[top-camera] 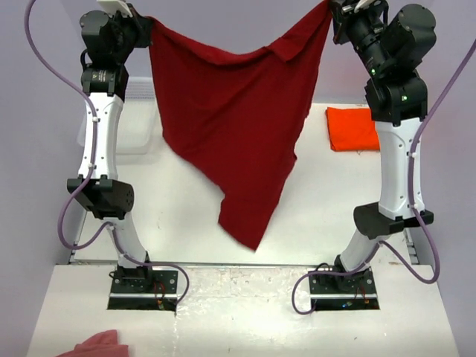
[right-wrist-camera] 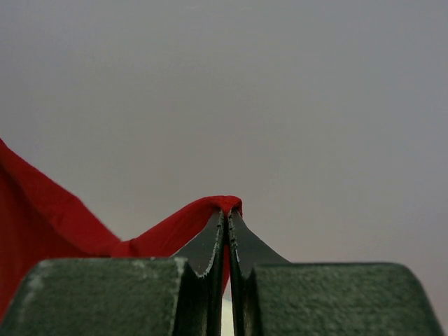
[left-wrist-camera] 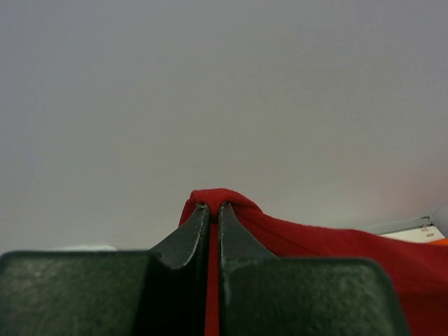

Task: Fold and stack the t-shirts
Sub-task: Flatten out the tshirt

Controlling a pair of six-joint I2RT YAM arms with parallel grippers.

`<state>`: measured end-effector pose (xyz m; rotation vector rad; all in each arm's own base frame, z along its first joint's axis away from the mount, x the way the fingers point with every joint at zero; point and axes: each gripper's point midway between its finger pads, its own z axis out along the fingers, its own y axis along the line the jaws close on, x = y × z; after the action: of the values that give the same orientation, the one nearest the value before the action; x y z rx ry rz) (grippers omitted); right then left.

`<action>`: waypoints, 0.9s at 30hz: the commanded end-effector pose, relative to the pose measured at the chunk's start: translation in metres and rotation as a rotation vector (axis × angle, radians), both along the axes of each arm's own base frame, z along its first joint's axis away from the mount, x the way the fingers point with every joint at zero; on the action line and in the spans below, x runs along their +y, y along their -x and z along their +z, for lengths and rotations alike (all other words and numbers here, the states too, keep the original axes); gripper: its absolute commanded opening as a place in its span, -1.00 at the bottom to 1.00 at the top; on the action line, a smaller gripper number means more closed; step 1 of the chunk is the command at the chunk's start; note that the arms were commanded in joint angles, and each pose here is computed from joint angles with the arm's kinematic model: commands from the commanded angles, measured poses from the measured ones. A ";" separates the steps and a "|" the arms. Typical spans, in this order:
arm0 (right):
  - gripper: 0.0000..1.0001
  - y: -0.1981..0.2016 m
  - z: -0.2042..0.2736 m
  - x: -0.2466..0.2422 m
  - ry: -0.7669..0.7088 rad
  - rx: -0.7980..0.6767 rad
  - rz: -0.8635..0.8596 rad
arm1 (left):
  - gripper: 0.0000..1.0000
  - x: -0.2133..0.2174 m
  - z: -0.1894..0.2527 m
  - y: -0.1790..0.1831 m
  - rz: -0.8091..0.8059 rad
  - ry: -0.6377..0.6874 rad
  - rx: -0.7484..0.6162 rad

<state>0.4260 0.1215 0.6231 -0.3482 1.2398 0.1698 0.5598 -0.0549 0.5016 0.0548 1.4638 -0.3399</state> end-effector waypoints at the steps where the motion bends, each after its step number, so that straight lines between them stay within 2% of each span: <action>1: -1.00 0.079 0.094 -0.015 -0.066 -0.303 0.027 | -1.00 0.017 0.115 0.057 0.003 0.016 -0.315; 4: -1.00 0.076 0.095 -0.018 -0.067 -0.311 0.027 | -1.00 0.031 0.124 0.061 0.018 0.025 -0.345; 7: -1.00 0.059 0.080 -0.019 -0.074 -0.253 0.042 | -1.00 0.035 0.103 0.048 0.011 0.038 -0.296; 11: -1.00 0.009 0.030 -0.021 -0.096 -0.082 0.033 | -1.00 0.038 0.032 0.010 0.020 0.068 -0.129; 12: -1.00 -0.002 0.007 -0.022 -0.098 0.004 0.023 | -1.00 0.041 0.015 0.002 0.029 0.075 -0.086; 14: -1.00 -0.025 -0.043 -0.018 -0.124 0.169 0.016 | -1.00 0.039 -0.045 -0.020 0.013 0.088 0.056; 15: -1.00 -0.040 -0.099 -0.018 -0.135 0.341 -0.011 | -1.00 0.036 -0.090 -0.029 0.009 0.097 0.162; 17: -1.00 -0.035 -0.156 -0.013 -0.181 0.543 -0.026 | -1.00 0.031 -0.136 -0.031 0.011 0.128 0.280; 18: -1.00 -0.036 -0.220 -0.012 -0.177 0.692 -0.075 | -1.00 0.029 -0.179 -0.025 0.022 0.149 0.389; 20: -1.00 -0.012 -0.260 0.013 -0.177 0.749 -0.068 | -1.00 0.020 -0.215 -0.008 0.032 0.176 0.490; 21: -1.00 0.007 -0.279 0.010 -0.183 0.743 -0.101 | -1.00 0.016 -0.237 0.014 0.039 0.176 0.533; 23: -1.00 0.031 -0.291 0.020 -0.247 0.796 -0.077 | -1.00 0.014 -0.253 0.038 0.098 0.176 0.574; 24: -1.00 0.045 -0.299 0.017 -0.270 0.830 -0.089 | -1.00 0.013 -0.264 0.061 0.101 0.187 0.611; 26: -1.00 0.066 -0.309 0.007 -0.310 0.872 -0.151 | -1.00 0.010 -0.271 0.090 0.121 0.238 0.673; 27: -1.00 0.073 -0.312 0.003 -0.321 0.886 -0.174 | -1.00 0.008 -0.289 0.106 0.120 0.253 0.727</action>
<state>0.3718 0.1459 0.2074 -0.0634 2.3639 0.3412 0.4758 -0.0466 0.1292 -0.3620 2.3051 -0.4400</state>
